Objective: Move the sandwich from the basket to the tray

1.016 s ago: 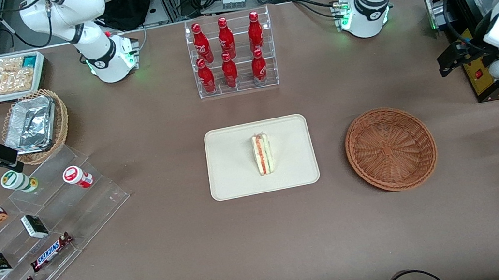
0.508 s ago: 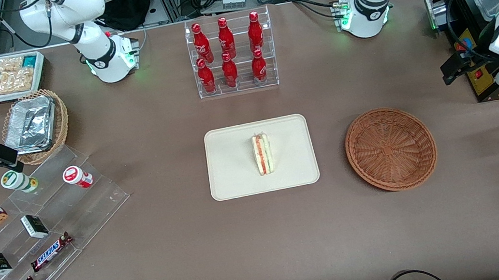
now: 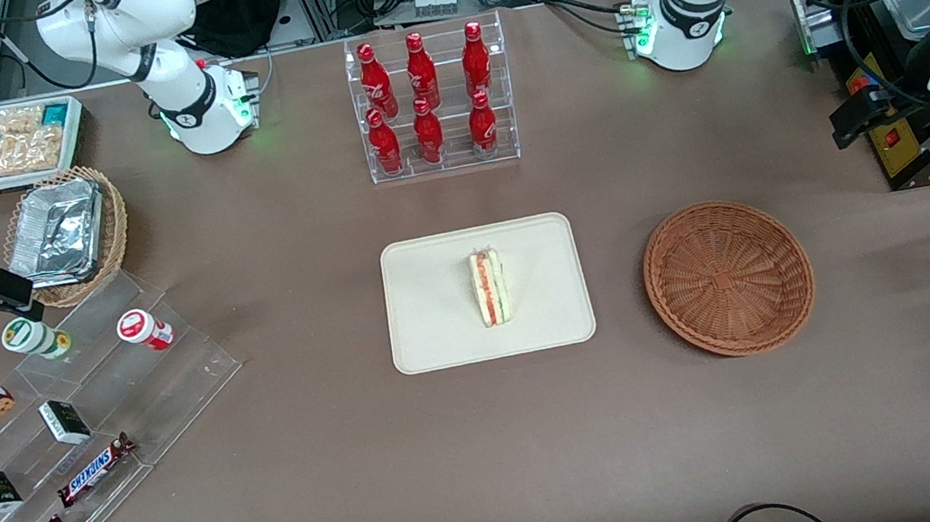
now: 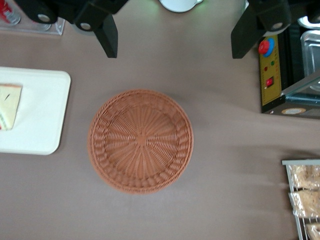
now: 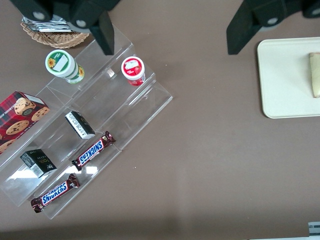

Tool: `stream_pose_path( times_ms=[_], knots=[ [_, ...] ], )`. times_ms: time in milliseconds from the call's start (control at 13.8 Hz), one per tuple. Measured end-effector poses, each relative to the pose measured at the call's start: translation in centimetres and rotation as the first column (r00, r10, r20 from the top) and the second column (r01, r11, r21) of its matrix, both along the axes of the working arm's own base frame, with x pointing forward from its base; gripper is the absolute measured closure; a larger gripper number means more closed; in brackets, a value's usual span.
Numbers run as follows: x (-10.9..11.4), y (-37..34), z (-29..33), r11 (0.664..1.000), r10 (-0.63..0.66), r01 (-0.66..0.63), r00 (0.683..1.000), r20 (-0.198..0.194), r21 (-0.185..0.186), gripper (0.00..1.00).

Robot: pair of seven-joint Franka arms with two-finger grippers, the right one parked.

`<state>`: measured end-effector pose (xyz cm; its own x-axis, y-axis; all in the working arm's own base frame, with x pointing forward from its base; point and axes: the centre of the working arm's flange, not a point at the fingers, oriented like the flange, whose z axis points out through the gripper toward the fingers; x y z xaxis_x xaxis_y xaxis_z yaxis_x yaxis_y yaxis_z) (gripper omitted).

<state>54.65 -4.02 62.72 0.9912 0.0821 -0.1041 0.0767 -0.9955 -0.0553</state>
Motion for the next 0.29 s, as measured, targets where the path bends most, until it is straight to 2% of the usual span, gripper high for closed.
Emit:
stream_pose_path(
  times_ms=[145, 290],
  knots=[
    [-0.19, 0.04, -0.11, 1.0, -0.031, 0.031, 0.999, -0.018, 0.0, 0.0],
    [-0.21, 0.05, -0.13, 1.0, -0.031, 0.031, 0.999, -0.02, 0.0, 0.0]
  ],
)
